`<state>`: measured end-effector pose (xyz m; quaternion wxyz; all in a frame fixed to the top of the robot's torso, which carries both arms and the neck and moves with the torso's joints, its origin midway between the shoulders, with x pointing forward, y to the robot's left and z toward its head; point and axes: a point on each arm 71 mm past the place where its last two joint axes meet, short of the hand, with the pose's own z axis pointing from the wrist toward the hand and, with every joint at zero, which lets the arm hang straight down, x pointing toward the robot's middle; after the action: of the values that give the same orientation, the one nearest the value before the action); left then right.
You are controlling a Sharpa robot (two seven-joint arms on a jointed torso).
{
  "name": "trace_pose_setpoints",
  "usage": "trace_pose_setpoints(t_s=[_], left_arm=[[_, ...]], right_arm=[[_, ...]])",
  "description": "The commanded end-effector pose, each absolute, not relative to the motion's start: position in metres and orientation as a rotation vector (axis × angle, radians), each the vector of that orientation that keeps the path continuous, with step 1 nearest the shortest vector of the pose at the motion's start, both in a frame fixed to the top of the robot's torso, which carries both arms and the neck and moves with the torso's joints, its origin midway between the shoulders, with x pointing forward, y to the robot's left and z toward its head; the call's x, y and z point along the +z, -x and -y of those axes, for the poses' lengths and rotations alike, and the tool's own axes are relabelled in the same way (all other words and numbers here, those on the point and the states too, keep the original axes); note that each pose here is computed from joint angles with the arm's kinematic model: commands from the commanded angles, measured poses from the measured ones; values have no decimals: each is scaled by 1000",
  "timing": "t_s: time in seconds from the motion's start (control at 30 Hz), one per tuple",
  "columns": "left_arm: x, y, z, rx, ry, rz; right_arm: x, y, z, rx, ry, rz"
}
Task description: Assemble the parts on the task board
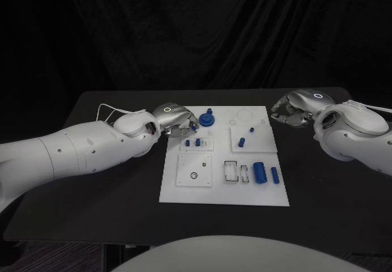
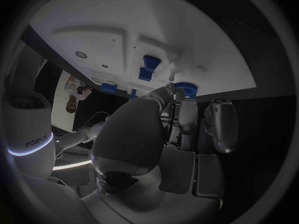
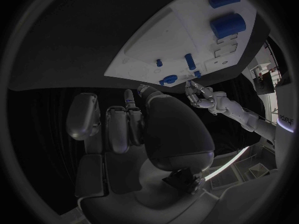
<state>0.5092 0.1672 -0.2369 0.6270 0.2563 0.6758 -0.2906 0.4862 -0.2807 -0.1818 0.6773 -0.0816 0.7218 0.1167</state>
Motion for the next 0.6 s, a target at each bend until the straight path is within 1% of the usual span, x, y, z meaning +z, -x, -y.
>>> trace_pose_setpoints(t_s=[0.03, 0.6], left_arm=[[-238, -509, -164, -674, -593, -1551], [-245, -512, -159, -660, -593, -1588]], right_arm=[[-182, -486, 282, 255, 177, -1620], [-183, -485, 282, 255, 178, -1622]])
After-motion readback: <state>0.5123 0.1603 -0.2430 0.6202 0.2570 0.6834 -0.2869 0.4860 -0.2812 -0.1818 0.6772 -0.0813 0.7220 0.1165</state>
